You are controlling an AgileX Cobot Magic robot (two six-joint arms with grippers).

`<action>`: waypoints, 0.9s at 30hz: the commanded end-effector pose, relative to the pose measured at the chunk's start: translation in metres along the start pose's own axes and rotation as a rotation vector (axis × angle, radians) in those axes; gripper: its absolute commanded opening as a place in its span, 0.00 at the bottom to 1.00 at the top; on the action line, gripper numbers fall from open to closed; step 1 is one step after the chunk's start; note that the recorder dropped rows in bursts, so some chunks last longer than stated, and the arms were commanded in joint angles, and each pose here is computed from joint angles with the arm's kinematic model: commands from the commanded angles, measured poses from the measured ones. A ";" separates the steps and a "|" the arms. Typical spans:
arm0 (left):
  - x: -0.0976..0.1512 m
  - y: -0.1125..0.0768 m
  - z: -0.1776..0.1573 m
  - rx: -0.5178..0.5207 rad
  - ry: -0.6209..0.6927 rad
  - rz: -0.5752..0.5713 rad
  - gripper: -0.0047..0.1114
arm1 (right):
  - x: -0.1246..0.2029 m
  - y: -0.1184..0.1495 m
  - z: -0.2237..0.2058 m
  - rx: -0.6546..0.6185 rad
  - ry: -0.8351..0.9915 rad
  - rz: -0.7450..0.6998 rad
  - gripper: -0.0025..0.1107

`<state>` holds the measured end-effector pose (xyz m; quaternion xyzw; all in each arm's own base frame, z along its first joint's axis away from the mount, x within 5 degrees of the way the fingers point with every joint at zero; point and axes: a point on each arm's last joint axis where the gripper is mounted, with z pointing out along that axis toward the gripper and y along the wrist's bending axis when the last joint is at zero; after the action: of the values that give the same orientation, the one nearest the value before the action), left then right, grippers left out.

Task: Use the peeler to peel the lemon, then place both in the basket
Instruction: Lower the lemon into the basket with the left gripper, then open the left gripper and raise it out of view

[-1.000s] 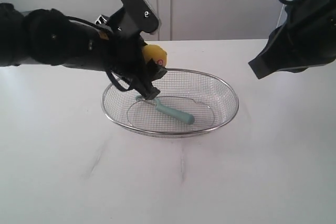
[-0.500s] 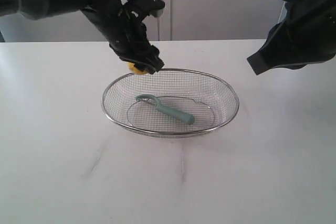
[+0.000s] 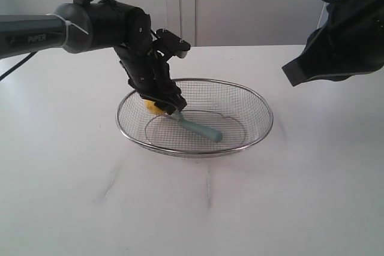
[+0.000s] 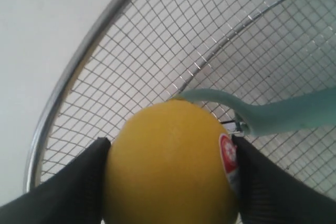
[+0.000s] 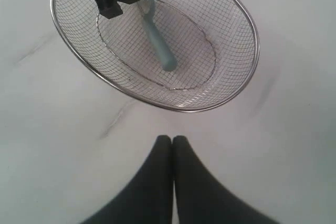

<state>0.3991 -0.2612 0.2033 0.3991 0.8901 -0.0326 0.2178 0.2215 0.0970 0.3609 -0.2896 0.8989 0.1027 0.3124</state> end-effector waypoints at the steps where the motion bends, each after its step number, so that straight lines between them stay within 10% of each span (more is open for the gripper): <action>1: 0.001 -0.002 0.006 0.014 0.023 -0.013 0.04 | 0.000 0.000 -0.001 0.003 -0.006 0.003 0.02; 17: 0.012 -0.005 0.032 0.037 0.111 -0.010 0.04 | 0.000 0.000 -0.001 0.003 -0.006 0.003 0.02; 27: 0.015 -0.006 0.032 0.045 0.138 -0.010 0.51 | 0.000 0.000 -0.001 0.003 -0.006 0.003 0.02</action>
<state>0.4023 -0.2636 0.1749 0.4006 0.8981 -0.0284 0.1793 0.2215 0.0970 0.3609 -0.2875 0.8996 0.1035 0.3122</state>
